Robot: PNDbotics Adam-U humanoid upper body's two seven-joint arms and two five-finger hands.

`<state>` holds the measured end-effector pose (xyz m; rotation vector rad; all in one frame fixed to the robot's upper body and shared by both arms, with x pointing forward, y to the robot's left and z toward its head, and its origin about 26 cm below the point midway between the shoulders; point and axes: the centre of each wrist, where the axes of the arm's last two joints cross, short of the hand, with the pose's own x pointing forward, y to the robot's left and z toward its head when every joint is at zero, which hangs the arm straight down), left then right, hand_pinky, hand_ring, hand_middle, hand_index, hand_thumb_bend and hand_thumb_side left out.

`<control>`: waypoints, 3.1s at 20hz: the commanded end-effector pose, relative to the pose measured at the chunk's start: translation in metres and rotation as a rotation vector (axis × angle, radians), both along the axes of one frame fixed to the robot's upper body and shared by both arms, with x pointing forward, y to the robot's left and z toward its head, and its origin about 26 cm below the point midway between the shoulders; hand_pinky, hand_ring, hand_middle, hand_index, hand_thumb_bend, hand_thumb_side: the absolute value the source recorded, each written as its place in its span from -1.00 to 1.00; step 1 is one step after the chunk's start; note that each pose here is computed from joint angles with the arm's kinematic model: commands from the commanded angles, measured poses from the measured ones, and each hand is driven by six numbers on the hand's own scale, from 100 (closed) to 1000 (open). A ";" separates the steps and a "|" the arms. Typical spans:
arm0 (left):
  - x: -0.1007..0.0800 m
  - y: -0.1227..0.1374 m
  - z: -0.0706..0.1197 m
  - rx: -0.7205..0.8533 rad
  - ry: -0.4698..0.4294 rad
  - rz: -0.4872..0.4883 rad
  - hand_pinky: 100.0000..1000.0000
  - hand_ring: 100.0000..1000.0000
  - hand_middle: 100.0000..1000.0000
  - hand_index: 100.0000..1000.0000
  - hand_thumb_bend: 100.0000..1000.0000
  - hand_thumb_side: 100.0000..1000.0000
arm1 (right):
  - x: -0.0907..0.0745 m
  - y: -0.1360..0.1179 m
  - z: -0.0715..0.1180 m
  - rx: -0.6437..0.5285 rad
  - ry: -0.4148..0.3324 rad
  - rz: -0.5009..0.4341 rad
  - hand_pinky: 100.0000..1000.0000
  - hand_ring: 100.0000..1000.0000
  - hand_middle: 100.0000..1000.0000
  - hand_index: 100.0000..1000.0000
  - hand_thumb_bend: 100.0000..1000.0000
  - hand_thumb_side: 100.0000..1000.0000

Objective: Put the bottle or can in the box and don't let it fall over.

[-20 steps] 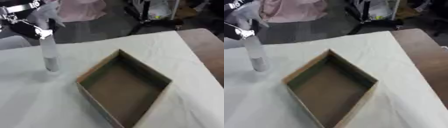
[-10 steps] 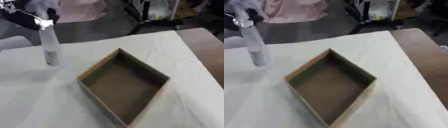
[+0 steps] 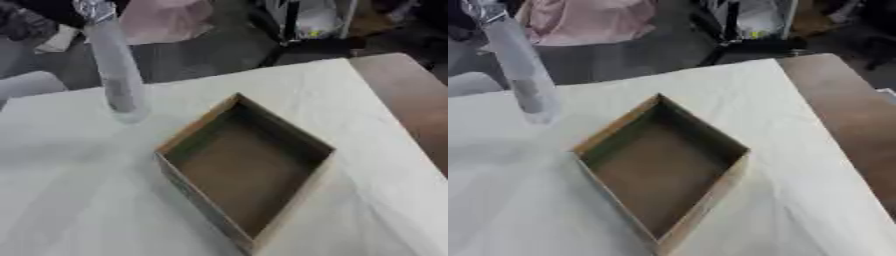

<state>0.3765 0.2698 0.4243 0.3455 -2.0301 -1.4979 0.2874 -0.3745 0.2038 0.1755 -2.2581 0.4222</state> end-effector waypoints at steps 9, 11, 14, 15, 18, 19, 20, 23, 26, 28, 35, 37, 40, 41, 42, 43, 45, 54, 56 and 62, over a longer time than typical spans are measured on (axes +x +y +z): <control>-0.016 -0.038 0.009 -0.033 -0.011 -0.081 -1.00 -1.00 -0.47 -0.70 -1.00 -0.95 | 0.013 0.012 0.022 -0.026 -0.017 0.105 1.00 1.00 1.00 0.97 -1.00 -0.16; -0.017 -0.043 0.009 -0.038 -0.006 -0.094 -1.00 -1.00 -0.46 -0.70 -1.00 -0.92 | 0.014 0.012 0.022 -0.029 -0.009 0.114 1.00 1.00 1.00 0.97 -1.00 -0.15; -0.017 -0.050 0.007 -0.045 0.009 -0.110 -1.00 -1.00 -0.46 -0.70 -1.00 -0.90 | 0.016 0.012 0.022 -0.030 0.002 0.118 1.00 1.00 1.00 0.97 -1.00 -0.14; -0.016 -0.053 0.006 -0.052 0.018 -0.120 -1.00 -1.00 -0.46 -0.70 -1.00 -0.86 | 0.017 0.013 0.022 -0.030 0.004 0.121 1.00 1.00 1.00 0.97 -1.00 -0.15; -0.016 -0.064 0.004 -0.076 0.056 -0.162 -1.00 -1.00 -0.45 -0.69 -1.00 -0.82 | 0.018 0.013 0.023 -0.026 0.012 0.126 1.00 1.00 1.00 0.97 -1.00 -0.15; -0.016 -0.067 0.003 -0.083 0.065 -0.173 -1.00 -1.00 -0.45 -0.69 -1.00 -0.80 | 0.019 0.013 0.023 -0.025 0.014 0.128 1.00 1.00 1.00 0.97 -1.00 -0.14; -0.016 -0.069 0.002 -0.089 0.074 -0.182 -1.00 -1.00 -0.45 -0.69 -1.00 -0.78 | 0.019 0.013 0.023 -0.024 0.015 0.129 1.00 1.00 1.00 0.97 -1.00 -0.14; -0.014 -0.075 -0.001 -0.104 0.096 -0.200 -1.00 -1.00 -0.44 -0.69 -1.00 -0.76 | 0.019 0.013 0.024 -0.021 0.018 0.131 1.00 1.00 1.00 0.97 -1.00 -0.14; -0.013 -0.078 -0.006 -0.117 0.092 -0.211 -1.00 -1.00 -0.42 -0.66 -1.00 -0.76 | 0.019 0.014 0.025 -0.017 0.016 0.135 1.00 1.00 1.00 0.97 -1.00 -0.14; -0.011 -0.081 -0.011 -0.120 0.091 -0.219 -0.99 -1.00 -0.41 -0.65 -1.00 -0.76 | 0.020 0.015 0.026 -0.017 0.012 0.141 1.00 1.00 1.00 0.97 -1.00 -0.14; -0.002 -0.088 -0.028 -0.109 0.113 -0.249 -0.83 -1.00 -0.19 -0.42 -1.00 -0.93 | 0.020 0.019 0.027 -0.015 0.004 0.151 1.00 1.00 1.00 0.97 -1.00 -0.14; 0.002 -0.088 -0.035 -0.096 0.129 -0.255 -0.70 -1.00 -0.06 -0.27 -1.00 -0.98 | 0.020 0.019 0.027 -0.016 0.004 0.152 1.00 1.00 1.00 0.97 -1.00 -0.12; 0.006 -0.088 -0.042 -0.056 0.139 -0.261 -0.38 -1.00 0.29 0.15 -1.00 -0.97 | 0.021 0.019 0.027 -0.015 0.005 0.151 1.00 1.00 1.00 0.97 -1.00 -0.12; 0.007 -0.088 -0.044 -0.035 0.138 -0.265 -0.23 -1.00 0.44 0.30 -1.00 -0.80 | 0.021 0.020 0.028 -0.012 0.004 0.153 1.00 1.00 1.00 0.97 -1.00 -0.12; 0.008 -0.088 -0.046 -0.011 0.132 -0.267 -0.14 -1.00 0.51 0.40 -1.00 -0.62 | 0.022 0.021 0.029 -0.009 0.002 0.157 1.00 1.00 1.00 0.97 -1.00 -0.12; 0.009 -0.087 -0.048 0.009 0.124 -0.268 -0.01 -0.86 0.60 0.51 -1.00 -0.38 | 0.022 0.022 0.030 -0.007 0.000 0.160 1.00 1.00 1.00 0.97 -1.00 -0.12; 0.011 -0.085 -0.052 0.059 0.106 -0.261 0.28 -0.51 0.83 0.74 -0.89 0.09 | 0.022 0.023 0.031 -0.006 -0.003 0.166 1.00 1.00 1.00 0.97 -1.00 -0.12; 0.028 -0.068 -0.072 0.312 -0.015 -0.160 0.71 0.13 1.00 0.97 -0.20 0.82 | 0.022 0.023 0.032 -0.001 -0.003 0.168 1.00 1.00 1.00 0.97 -1.00 -0.11; 0.030 -0.065 -0.074 0.329 -0.013 -0.158 0.70 0.13 1.00 0.96 -0.27 0.79 | 0.021 0.022 0.031 -0.002 0.000 0.163 1.00 1.00 1.00 0.97 -1.00 -0.11; 0.030 -0.054 -0.073 0.293 0.026 -0.172 0.61 -0.07 1.00 0.94 -0.52 0.73 | 0.020 0.019 0.027 -0.004 0.007 0.150 1.00 1.00 1.00 0.97 -1.00 -0.12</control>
